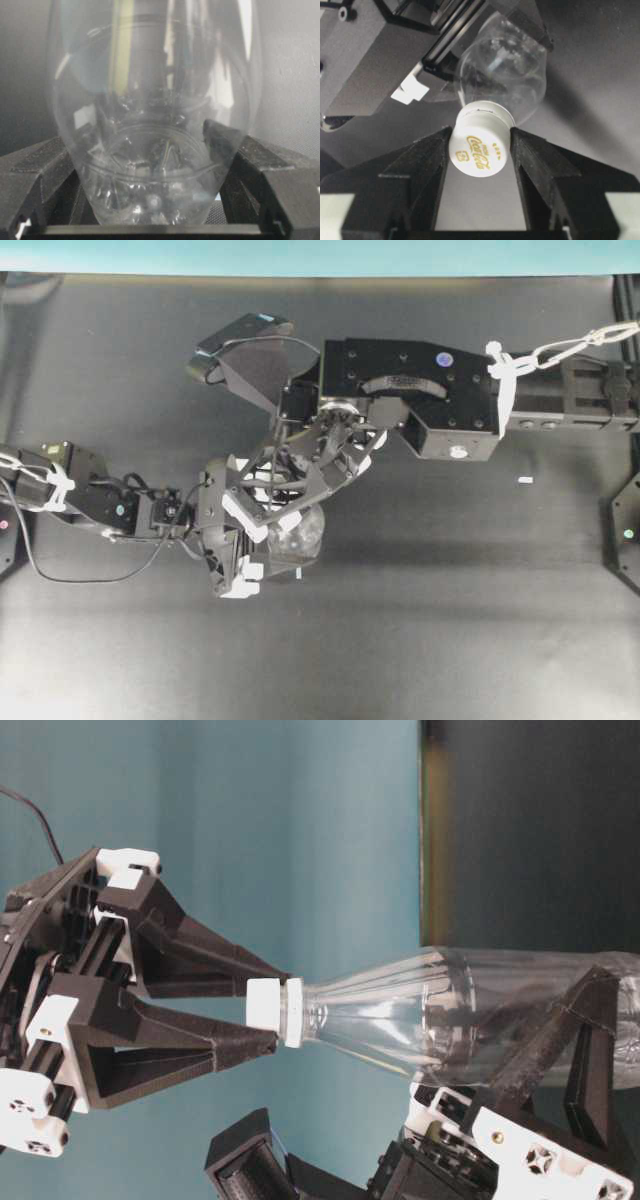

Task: Open the bottle cap by holding the bottle with the left arm and twisting the cap with the right arm.
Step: 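Lower the right gripper onto the white cap and close on it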

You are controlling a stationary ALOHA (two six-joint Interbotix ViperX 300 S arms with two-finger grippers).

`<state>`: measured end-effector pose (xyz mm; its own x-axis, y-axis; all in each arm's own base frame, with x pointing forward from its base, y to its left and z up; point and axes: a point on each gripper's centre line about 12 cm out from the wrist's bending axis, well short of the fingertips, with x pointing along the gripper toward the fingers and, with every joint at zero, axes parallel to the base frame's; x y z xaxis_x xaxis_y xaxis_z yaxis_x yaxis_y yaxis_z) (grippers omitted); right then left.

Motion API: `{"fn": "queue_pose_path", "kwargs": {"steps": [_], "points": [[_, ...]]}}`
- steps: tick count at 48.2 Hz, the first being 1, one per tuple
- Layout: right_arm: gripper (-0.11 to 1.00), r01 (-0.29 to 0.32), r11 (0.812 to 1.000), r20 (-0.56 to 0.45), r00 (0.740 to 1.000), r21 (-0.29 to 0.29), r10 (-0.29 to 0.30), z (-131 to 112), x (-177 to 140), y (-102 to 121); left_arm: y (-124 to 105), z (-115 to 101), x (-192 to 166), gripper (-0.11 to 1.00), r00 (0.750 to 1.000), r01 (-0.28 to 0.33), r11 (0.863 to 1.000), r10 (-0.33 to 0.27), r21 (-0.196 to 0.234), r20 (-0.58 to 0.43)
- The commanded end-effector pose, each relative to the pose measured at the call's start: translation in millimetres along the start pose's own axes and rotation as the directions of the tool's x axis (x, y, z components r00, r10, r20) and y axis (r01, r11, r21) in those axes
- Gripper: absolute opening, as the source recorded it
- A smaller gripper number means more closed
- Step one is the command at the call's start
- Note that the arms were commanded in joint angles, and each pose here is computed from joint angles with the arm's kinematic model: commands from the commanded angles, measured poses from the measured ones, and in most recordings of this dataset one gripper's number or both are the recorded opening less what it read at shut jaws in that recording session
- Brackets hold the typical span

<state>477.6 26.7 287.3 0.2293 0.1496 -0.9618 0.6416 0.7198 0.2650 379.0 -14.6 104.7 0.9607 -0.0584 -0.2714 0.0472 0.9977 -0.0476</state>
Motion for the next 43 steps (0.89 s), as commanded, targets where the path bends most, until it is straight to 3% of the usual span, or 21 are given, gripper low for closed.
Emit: {"fn": "queue_pose_path", "kwargs": {"steps": [1, 6, 10, 19, 22, 29, 43], "points": [[0.38, -0.001, 0.999, 0.0, 1.0, -0.047, 0.001, -2.3, -0.5, 3.9, -1.5, 2.9, 0.8, 0.81, 1.0, 0.006, 1.0, -0.006, 0.002, 0.01], [0.38, 0.0, 0.995, -0.002, 1.0, -0.101, 0.0, -1.6, -0.9, 4.7, -2.1, 2.4, 0.4, 0.81, 1.0, 0.007, 1.0, -0.007, 0.002, 0.009], [0.38, 0.002, 0.984, -0.003, 1.0, -0.176, -0.003, 0.1, -2.0, 4.5, -1.5, 2.4, 0.4, 0.81, 1.0, 0.006, 1.0, -0.006, 0.002, 0.009], [0.38, 0.006, 0.9, -0.014, 1.0, -0.435, -0.013, 1.0, -3.6, 3.8, -2.1, 1.4, -0.2, 0.81, 1.0, 0.007, 1.0, -0.007, 0.002, 0.006], [0.38, 0.006, 0.857, -0.018, 1.0, -0.515, -0.017, 1.0, -4.6, 3.0, -1.5, 1.6, -0.2, 0.81, 1.0, 0.006, 1.0, -0.006, 0.001, 0.007], [0.38, 0.004, 0.771, -0.03, 0.999, -0.637, -0.03, 1.8, -4.3, -0.4, -2.1, 1.1, -0.6, 0.81, 1.0, 0.007, 1.0, -0.007, 0.002, 0.006], [0.38, -0.018, 0.522, -0.05, 0.998, -0.853, -0.049, -0.6, -4.9, -2.5, -2.1, 0.9, -0.6, 0.81, 1.0, 0.007, 1.0, -0.007, 0.0, 0.004]]}}
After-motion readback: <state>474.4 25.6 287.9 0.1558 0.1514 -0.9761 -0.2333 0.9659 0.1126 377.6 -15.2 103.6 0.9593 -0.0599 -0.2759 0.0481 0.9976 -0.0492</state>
